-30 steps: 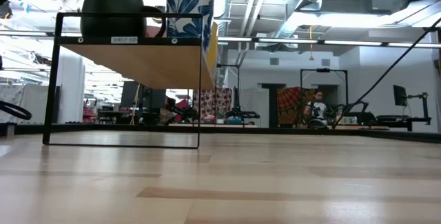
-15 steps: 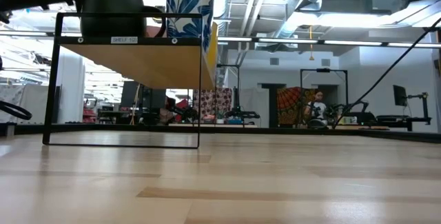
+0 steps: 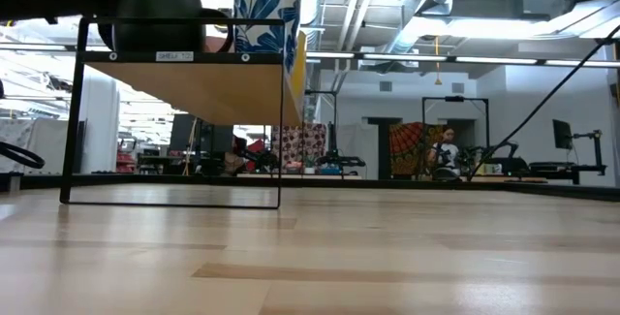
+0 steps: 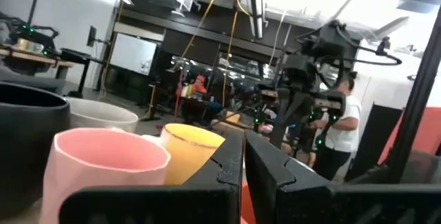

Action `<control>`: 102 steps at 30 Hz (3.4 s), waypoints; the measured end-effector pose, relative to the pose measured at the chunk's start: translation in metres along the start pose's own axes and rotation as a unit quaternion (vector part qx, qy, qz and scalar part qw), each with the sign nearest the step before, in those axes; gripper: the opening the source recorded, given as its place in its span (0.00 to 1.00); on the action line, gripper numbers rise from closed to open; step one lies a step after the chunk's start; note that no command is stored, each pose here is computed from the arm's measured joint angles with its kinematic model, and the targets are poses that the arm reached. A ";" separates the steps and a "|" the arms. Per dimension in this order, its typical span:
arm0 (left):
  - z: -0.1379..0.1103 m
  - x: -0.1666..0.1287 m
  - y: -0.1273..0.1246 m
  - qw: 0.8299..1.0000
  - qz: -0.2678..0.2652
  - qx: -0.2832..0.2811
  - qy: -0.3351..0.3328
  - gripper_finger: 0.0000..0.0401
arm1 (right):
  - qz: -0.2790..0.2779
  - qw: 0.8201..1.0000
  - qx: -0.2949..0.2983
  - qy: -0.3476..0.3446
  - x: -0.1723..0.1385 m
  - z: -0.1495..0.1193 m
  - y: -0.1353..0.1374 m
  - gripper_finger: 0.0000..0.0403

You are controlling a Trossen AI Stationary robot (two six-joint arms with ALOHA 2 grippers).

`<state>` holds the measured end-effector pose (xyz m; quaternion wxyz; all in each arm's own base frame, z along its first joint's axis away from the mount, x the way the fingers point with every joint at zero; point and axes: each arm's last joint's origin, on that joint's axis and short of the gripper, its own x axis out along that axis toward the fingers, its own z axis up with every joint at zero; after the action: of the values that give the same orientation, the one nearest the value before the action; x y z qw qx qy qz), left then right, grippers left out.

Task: Place coffee mugs
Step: Return to Home Position

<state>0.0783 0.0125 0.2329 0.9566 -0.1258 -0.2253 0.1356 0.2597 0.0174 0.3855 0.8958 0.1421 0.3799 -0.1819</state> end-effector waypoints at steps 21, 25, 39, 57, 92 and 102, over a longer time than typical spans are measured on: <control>-0.030 -0.006 0.015 0.981 0.147 0.013 0.128 0.00 | 0.002 1.000 0.009 -0.002 0.000 0.000 0.000 0.11; -0.038 -0.009 0.018 0.972 0.168 0.004 0.164 0.00 | 0.002 1.000 0.009 -0.001 0.000 0.000 0.000 0.07; -0.057 -0.020 0.020 0.946 0.141 -0.066 0.286 0.00 | 0.002 1.000 0.009 -0.001 0.000 0.000 0.000 0.08; -0.060 -0.021 0.010 0.919 0.013 -0.166 0.357 0.00 | 0.000 1.000 0.004 -0.003 0.000 0.000 0.000 0.05; -0.072 0.018 0.004 0.936 0.011 -0.123 0.330 0.00 | -0.005 1.000 0.003 -0.004 0.001 0.001 -0.002 0.06; -0.069 0.028 0.001 0.951 0.011 -0.106 0.289 0.00 | -0.005 1.000 0.003 -0.004 0.001 0.001 -0.002 0.06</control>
<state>0.1345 0.0103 0.1837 0.9603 -0.2626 0.0495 0.0795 0.2601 0.0149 0.3858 0.8959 0.1420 0.3766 -0.1882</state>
